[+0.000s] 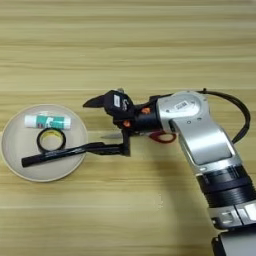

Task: Move the objects on the table

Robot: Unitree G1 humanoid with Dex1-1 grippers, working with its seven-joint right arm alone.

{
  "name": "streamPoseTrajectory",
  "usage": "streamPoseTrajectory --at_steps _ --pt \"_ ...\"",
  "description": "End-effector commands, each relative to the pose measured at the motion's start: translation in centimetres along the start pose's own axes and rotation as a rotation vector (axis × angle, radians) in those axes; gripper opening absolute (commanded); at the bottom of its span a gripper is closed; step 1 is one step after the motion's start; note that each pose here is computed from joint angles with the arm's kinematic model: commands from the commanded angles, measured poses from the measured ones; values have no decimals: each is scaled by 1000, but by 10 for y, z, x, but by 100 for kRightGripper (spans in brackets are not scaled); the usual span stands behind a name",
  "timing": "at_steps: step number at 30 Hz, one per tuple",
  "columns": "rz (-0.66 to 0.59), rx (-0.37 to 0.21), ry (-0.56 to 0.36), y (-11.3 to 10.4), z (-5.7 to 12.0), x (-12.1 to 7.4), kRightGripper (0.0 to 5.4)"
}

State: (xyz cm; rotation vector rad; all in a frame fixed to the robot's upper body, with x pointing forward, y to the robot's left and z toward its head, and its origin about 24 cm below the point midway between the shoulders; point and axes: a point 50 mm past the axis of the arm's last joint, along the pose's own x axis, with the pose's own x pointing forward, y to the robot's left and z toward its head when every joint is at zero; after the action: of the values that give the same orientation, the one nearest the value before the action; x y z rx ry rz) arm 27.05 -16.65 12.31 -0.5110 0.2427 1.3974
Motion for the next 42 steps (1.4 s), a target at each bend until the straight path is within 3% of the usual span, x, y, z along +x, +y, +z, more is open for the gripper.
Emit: streamPoseTrajectory --at_steps 1,3,5,8,13,18,30,36,42 --pt "-88 -108 -18 -9 23 -7 538" --pt "-120 -163 -8 -7 26 -5 538" --pt "-119 -149 3 -7 27 -3 538" --pt "-99 -97 38 -7 28 1 538" --pt "-74 46 106 -6 27 11 538" --pt "-49 109 149 -4 31 25 538" --pt "-3 95 295 -4 24 48 538" --pt "-11 113 323 -10 19 53 443" --pt "-14 129 338 -14 15 57 383"
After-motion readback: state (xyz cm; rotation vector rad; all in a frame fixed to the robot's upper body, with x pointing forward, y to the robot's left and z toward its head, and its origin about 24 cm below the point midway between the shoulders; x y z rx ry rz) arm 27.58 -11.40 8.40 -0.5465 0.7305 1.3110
